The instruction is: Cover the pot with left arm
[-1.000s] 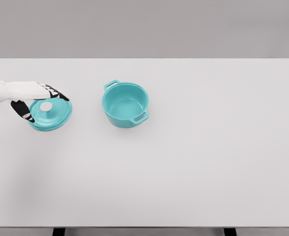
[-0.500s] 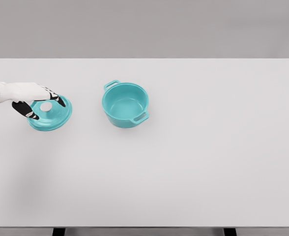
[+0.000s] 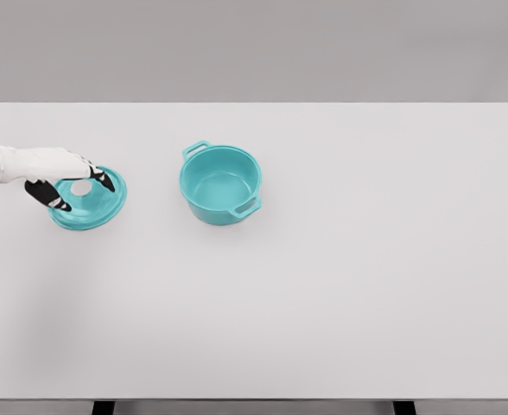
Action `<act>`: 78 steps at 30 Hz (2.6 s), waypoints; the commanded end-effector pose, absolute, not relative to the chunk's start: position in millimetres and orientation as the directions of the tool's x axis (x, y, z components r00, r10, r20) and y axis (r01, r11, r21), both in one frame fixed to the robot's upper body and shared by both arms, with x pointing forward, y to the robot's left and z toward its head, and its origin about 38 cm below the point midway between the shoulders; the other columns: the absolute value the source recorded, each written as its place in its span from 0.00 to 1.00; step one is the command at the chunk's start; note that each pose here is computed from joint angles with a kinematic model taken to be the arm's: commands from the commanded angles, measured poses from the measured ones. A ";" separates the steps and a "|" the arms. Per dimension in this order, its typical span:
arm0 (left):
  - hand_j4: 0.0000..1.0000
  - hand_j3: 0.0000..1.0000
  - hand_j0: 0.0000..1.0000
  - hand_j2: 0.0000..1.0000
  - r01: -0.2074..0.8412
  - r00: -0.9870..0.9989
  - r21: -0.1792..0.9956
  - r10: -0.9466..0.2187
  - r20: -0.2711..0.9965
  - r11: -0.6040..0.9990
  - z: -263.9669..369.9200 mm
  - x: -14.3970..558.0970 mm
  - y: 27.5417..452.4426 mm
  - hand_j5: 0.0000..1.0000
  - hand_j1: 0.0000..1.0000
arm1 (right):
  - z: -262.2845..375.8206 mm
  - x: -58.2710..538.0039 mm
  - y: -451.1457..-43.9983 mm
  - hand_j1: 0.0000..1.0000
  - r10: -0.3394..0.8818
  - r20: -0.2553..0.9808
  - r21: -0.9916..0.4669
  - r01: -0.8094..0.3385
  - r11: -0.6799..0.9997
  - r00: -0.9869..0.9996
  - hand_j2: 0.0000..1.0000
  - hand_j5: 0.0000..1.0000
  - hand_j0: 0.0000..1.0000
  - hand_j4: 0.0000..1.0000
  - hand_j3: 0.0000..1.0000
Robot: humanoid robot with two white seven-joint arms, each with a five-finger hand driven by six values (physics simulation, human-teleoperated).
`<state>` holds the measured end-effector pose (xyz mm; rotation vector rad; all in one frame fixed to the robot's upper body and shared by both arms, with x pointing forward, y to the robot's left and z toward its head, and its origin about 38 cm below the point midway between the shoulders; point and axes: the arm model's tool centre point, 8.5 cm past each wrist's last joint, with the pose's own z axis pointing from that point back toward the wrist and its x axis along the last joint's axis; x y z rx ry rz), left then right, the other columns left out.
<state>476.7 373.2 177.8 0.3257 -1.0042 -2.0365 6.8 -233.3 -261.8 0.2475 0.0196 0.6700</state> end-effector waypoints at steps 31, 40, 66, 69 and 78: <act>0.60 0.60 0.60 0.60 0.565 -0.624 0.750 -0.773 0.114 -0.345 174.9 479.3 372.1 0.60 0.60 | -261.8 6.8 -233.3 1.00 0.617 0.061 0.233 -0.612 0.756 0.785 1.00 1.00 1.00 1.00 1.00; 0.54 0.54 0.54 0.54 0.564 -0.625 0.750 -0.772 0.115 -0.345 174.5 479.6 370.5 0.54 0.54 | -261.8 6.8 -233.3 1.00 0.617 0.061 0.233 -0.612 0.756 0.785 1.00 1.00 1.00 1.00 1.00; 0.49 0.49 0.49 0.49 0.487 -0.659 0.808 -0.746 0.093 -0.330 218.1 491.6 358.4 0.49 0.49 | -261.8 6.8 -233.3 1.00 0.617 0.061 0.233 -0.612 0.756 0.785 1.00 1.00 1.00 1.00 1.00; 0.49 0.49 0.49 0.49 0.482 -0.666 0.816 -0.739 0.105 -0.318 221.1 491.7 354.3 0.49 0.49 | -261.8 6.8 -233.3 1.00 0.617 0.061 0.233 -0.612 0.756 0.785 1.00 1.00 1.00 1.00 1.00; 0.49 0.49 0.49 0.49 0.441 -0.711 0.855 -0.688 0.146 -0.273 241.8 491.1 331.3 0.49 0.49 | -261.8 6.8 -233.3 1.00 0.617 0.061 0.233 -0.612 0.756 0.785 1.00 1.00 1.00 1.00 1.00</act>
